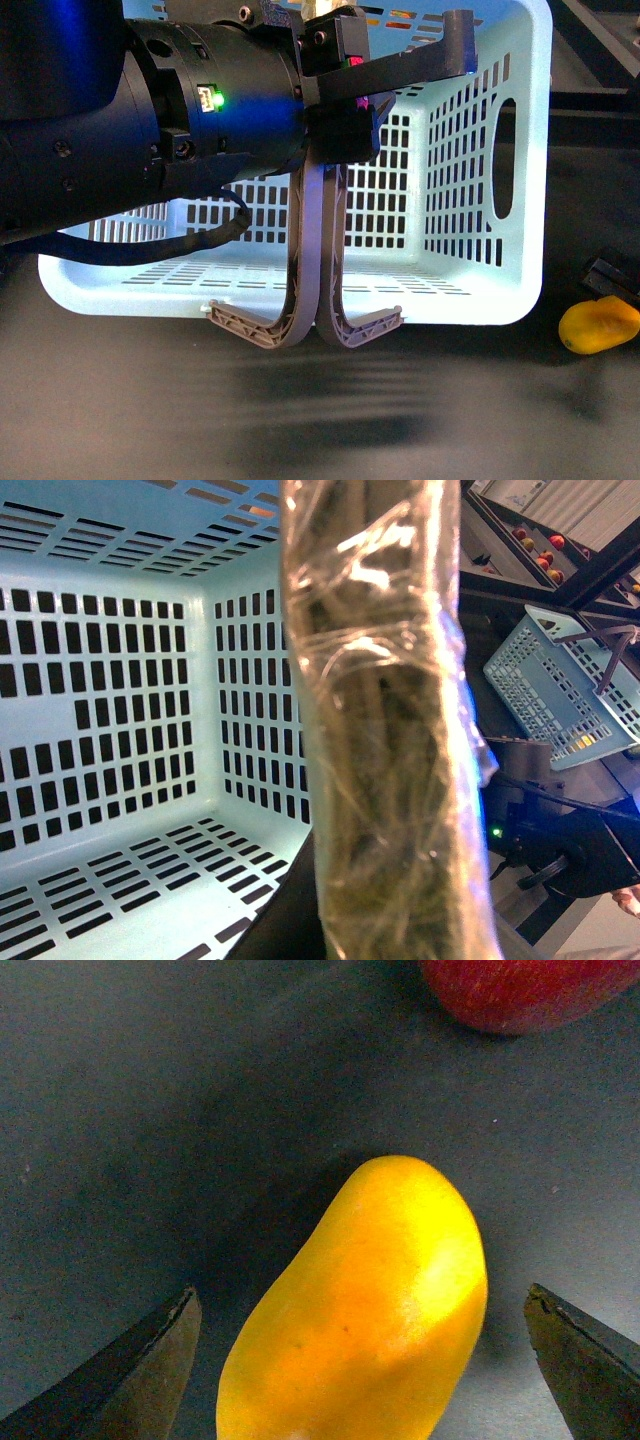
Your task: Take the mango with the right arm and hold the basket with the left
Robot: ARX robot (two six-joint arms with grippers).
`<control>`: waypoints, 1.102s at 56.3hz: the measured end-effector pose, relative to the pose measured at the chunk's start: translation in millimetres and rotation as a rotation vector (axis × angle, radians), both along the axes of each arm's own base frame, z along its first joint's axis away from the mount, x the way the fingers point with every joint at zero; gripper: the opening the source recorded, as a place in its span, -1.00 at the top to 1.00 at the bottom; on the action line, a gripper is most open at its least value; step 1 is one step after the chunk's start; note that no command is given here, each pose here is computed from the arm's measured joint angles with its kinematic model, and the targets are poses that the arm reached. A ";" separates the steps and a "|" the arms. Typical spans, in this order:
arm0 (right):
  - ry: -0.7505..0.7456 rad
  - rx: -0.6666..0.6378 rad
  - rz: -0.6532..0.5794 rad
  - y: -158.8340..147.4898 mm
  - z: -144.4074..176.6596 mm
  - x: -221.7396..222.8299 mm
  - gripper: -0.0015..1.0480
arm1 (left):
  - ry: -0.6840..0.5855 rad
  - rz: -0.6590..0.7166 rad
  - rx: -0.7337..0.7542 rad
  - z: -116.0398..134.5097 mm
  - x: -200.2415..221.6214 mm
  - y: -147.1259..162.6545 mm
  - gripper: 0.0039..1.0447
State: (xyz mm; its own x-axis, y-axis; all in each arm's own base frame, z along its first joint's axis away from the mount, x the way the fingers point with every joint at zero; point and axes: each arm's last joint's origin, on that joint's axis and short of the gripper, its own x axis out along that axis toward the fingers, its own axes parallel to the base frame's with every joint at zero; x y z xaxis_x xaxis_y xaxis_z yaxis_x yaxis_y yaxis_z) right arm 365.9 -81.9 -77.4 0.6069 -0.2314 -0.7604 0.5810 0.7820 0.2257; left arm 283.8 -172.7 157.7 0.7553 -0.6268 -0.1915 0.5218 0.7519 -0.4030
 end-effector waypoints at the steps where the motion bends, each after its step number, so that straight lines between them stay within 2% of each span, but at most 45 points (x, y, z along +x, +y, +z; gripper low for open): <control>1: 0.002 0.002 -0.003 0.6 -2.4 1.0 -0.85 | 0.000 0.000 0.000 -0.1 -0.1 0.0 0.84; 38: 0.065 -0.022 -0.032 7.1 -38.2 13.5 -0.84 | 0.000 0.000 0.000 0.0 0.0 0.0 0.84; 48: 0.079 -0.055 -0.021 6.6 -41.6 12.3 -0.28 | 0.000 0.000 0.000 0.0 0.0 0.0 0.84; 54: 0.073 -0.065 -0.015 6.0 -41.0 12.5 -0.15 | 0.000 0.000 0.000 0.0 0.0 0.0 0.84; 62: 0.070 -0.060 -0.007 5.9 -38.0 8.0 -0.14 | 0.000 0.000 0.000 0.0 0.0 0.0 0.84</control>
State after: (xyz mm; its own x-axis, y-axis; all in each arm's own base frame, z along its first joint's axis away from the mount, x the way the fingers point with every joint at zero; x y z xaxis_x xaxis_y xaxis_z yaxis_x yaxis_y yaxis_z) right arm 373.9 -76.1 -115.4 0.5509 -0.2813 -0.7857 0.5988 0.7890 0.1374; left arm 283.8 -172.7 157.7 0.7553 -0.6268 -0.1915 0.5218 0.7519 -0.4030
